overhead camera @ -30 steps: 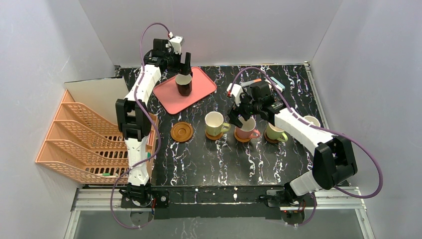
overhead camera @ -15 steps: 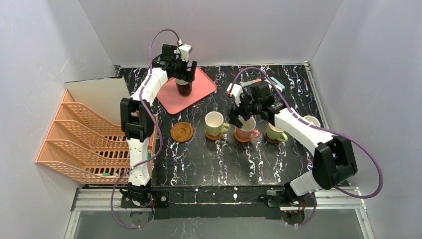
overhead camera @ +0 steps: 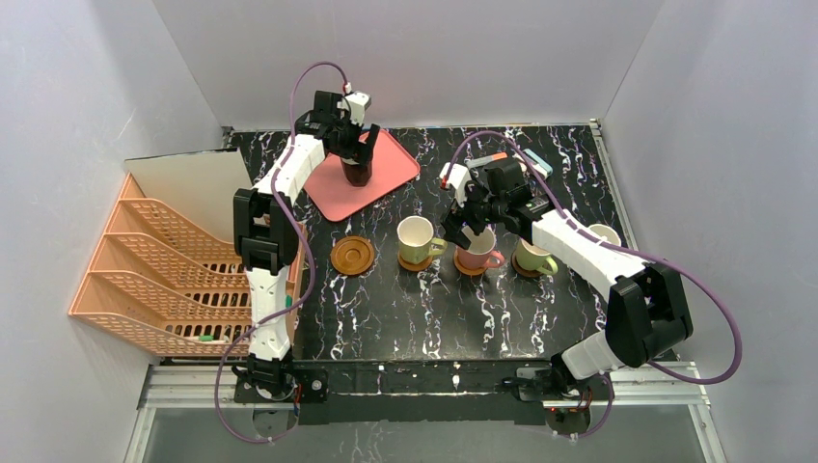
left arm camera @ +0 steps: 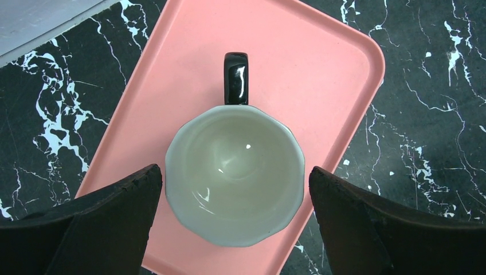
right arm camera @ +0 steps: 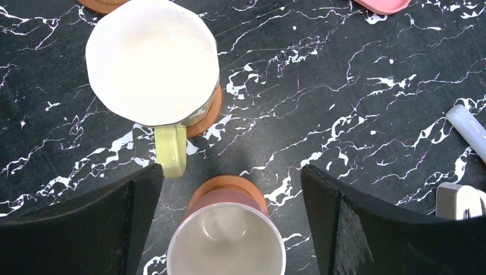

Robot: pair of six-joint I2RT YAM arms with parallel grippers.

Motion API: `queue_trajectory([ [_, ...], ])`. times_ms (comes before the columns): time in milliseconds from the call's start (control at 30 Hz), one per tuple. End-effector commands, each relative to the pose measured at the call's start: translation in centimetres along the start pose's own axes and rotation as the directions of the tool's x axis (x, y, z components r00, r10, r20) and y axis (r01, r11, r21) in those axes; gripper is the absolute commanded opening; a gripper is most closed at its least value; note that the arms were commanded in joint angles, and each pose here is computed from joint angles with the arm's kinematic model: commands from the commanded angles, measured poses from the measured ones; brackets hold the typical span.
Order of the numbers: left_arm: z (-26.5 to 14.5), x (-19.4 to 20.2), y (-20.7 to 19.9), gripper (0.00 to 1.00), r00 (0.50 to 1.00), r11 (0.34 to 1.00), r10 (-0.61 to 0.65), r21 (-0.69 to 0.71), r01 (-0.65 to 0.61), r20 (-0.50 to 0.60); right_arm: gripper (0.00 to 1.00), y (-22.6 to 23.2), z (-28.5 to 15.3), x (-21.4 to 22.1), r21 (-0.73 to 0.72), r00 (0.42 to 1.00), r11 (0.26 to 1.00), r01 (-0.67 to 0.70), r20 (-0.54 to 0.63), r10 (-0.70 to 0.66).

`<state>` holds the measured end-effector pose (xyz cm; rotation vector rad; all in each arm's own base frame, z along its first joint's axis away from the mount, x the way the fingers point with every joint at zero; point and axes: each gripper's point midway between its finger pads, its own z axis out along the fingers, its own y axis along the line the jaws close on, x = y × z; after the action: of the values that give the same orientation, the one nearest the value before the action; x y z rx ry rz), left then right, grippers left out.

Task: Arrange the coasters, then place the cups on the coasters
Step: Pick up the cup from the tray.

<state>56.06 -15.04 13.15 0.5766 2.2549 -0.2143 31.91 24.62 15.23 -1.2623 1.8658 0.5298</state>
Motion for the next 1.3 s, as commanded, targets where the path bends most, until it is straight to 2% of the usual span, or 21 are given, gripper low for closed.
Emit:
queue_trajectory([
  [0,-0.8,-0.3,0.2,0.98,1.000,1.000,0.014,-0.009,-0.014,0.006,0.99,0.1,-0.7,-1.3,0.002,0.999,1.000,0.028,0.047,-0.028],
  [700,0.9,2.9,-0.2,0.96,0.995,0.998,0.060,0.033,-0.058,-0.080,0.99,0.2,-0.4,-1.2,-0.006,0.999,1.000,0.028,0.041,-0.027],
  [767,1.1,2.9,-0.3,0.82,0.995,0.997,0.066,0.040,-0.063,-0.079,0.99,0.2,-0.5,-1.2,-0.006,0.999,1.000,0.027,0.042,-0.027],
  [867,1.1,2.5,-0.4,0.46,0.995,0.996,0.073,0.050,-0.070,-0.066,0.99,0.3,-0.4,-1.2,-0.008,0.999,1.000,0.027,0.043,-0.027],
  [967,0.7,1.3,-0.2,0.22,0.996,0.996,0.078,0.037,-0.077,-0.031,0.99,0.3,-0.5,-1.3,-0.010,0.999,1.000,0.026,0.045,-0.025],
  [1033,-0.1,0.2,0.0,0.14,0.997,0.996,0.083,0.028,-0.083,-0.001,0.99,0.4,-0.5,-1.4,-0.012,0.999,1.000,0.028,0.047,-0.027],
  [1267,-6.3,-4.6,-0.2,0.00,0.983,0.992,0.121,0.023,-0.126,0.140,0.99,0.5,-0.8,-1.8,-0.012,0.998,0.999,0.031,0.060,-0.030],
])
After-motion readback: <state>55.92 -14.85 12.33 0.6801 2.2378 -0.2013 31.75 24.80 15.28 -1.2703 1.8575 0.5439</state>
